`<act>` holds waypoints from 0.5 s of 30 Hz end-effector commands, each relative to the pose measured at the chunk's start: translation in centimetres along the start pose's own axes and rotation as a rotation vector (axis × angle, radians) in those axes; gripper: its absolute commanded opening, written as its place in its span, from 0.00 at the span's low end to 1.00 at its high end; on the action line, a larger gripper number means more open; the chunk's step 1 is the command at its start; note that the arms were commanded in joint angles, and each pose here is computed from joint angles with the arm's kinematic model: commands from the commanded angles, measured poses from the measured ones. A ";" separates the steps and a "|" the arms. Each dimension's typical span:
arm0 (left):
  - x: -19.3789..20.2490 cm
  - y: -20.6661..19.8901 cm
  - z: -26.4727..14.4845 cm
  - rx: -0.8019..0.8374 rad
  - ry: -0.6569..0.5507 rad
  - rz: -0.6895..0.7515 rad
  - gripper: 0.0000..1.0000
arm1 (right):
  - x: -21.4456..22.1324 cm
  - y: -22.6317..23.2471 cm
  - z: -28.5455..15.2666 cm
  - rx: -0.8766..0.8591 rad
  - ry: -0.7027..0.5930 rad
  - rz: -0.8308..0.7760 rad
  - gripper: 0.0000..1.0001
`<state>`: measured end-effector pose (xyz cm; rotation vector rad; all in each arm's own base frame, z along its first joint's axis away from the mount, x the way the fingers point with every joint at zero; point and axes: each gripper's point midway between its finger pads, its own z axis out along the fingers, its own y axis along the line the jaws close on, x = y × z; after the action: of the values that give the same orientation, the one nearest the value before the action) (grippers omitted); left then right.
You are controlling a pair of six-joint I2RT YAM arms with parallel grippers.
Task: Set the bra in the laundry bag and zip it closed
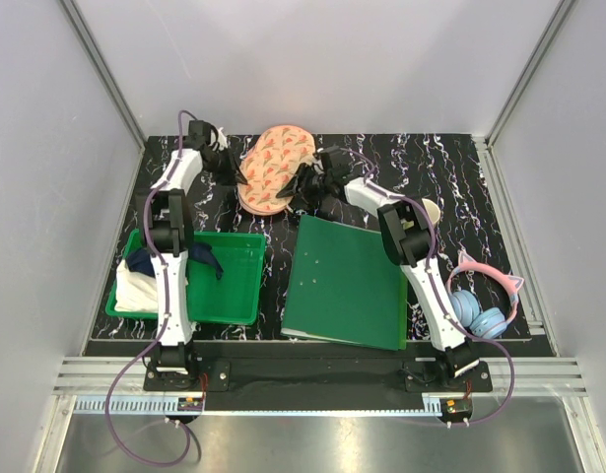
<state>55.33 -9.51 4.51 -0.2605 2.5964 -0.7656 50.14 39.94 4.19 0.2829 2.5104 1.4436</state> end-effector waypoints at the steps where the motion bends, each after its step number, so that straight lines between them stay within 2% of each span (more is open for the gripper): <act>1: -3.4 -1.5 0.2 0.010 -0.111 0.195 0.09 | 1.2 4.9 -0.8 -0.108 0.019 -0.054 0.57; 3: -4.1 -2.4 0.3 0.029 -0.143 0.213 0.08 | 1.2 5.2 -0.8 -0.121 0.019 -0.060 0.51; 5: -4.3 -2.9 0.4 0.025 -0.162 0.224 0.11 | 1.1 5.5 -0.9 -0.130 0.022 -0.064 0.49; 7: -4.5 -2.4 0.2 -0.012 -0.176 0.199 0.28 | 1.1 5.6 -0.9 -0.132 0.023 -0.061 0.46; 8: -5.0 -2.7 -0.8 -0.029 -0.201 0.197 0.45 | 1.1 5.8 -0.9 -0.137 0.022 -0.060 0.45; 10: -5.2 -1.4 -1.7 -0.106 -0.227 0.161 0.55 | 1.0 6.1 -1.1 -0.141 0.021 -0.046 0.42; 11: -5.4 -1.3 -2.5 -0.122 -0.245 0.156 0.63 | 1.0 6.3 -1.1 -0.144 0.018 -0.036 0.41; 13: -6.9 -2.2 -6.0 -0.166 -0.335 0.165 0.70 | 0.9 6.7 -1.2 -0.150 0.015 0.005 0.39; 14: -6.2 -1.6 -6.3 -0.182 -0.340 0.164 0.73 | 0.9 6.7 -1.1 -0.148 0.014 0.023 0.36; 15: -7.0 -3.2 -9.3 -0.178 -0.408 0.179 0.74 | 0.6 7.4 -1.1 -0.171 0.006 0.035 0.36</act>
<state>56.90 -8.73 4.47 -0.1804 2.5227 -0.5339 49.20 41.30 4.68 0.3118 2.5068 1.5288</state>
